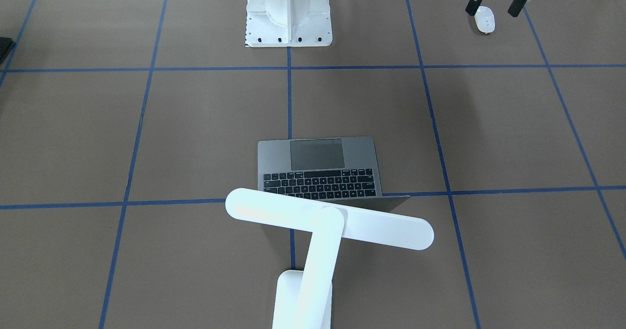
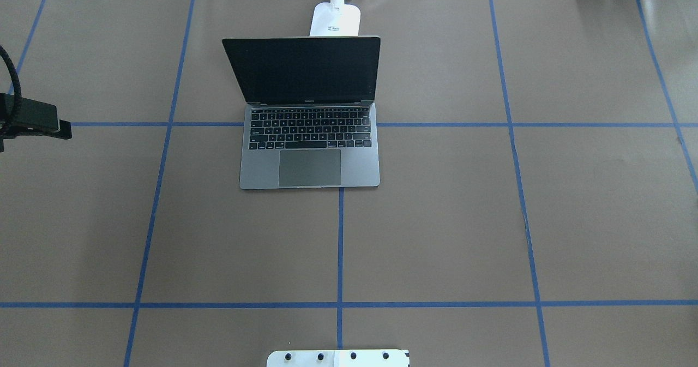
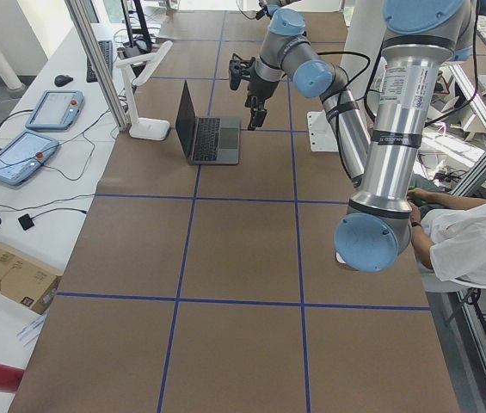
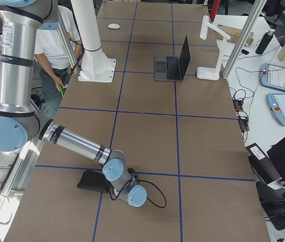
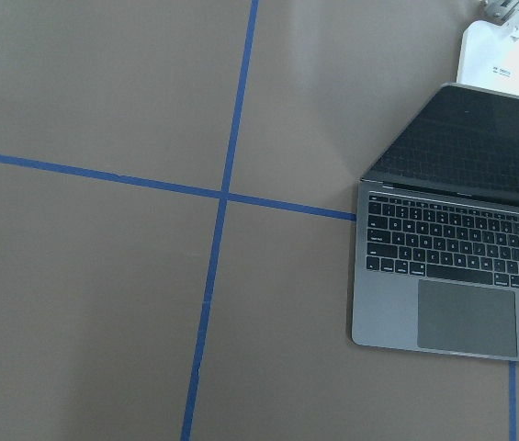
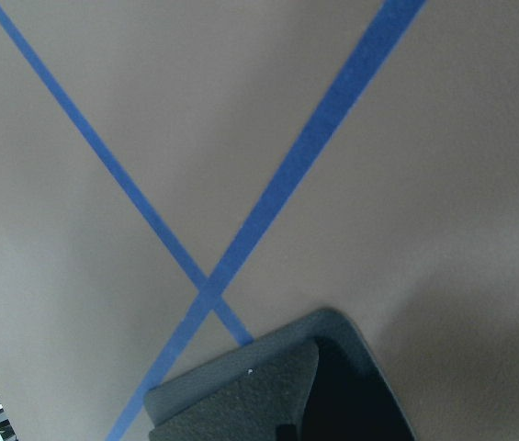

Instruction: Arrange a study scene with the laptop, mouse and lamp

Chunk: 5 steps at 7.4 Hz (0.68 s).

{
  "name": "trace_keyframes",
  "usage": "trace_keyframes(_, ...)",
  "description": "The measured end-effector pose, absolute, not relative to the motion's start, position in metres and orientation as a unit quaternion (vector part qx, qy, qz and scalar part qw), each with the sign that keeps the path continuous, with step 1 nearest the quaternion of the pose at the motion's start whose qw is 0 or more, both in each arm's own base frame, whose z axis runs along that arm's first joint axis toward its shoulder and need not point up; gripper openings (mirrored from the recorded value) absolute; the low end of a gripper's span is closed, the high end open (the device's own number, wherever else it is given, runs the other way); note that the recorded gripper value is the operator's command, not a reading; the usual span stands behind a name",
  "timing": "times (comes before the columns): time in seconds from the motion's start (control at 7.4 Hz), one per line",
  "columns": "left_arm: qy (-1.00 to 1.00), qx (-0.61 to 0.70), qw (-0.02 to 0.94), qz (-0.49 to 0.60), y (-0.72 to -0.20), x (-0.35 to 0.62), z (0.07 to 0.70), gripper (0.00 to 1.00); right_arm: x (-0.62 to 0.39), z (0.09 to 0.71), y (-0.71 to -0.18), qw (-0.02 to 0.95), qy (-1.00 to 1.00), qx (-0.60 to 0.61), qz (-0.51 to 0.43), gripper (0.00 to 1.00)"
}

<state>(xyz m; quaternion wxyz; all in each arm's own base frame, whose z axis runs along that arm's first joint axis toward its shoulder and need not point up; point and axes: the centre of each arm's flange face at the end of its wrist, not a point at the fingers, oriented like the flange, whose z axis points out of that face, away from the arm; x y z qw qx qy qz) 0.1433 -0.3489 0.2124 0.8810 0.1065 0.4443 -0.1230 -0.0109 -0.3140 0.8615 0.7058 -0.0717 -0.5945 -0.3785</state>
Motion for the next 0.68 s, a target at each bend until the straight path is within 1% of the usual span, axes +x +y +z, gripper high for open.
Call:
trace_keyframes(0.54,0.442,0.104,0.882,-0.124,-0.350,0.144,0.214,1.00,-0.016,0.783,-0.344,0.699,-0.612,-0.100,-0.356,0.00)
trace_keyframes(0.68,0.441,0.103,0.883,-0.125,-0.350,0.144,0.215,1.00,-0.022,0.754,-0.371,0.699,-0.618,-0.112,-0.341,0.00)
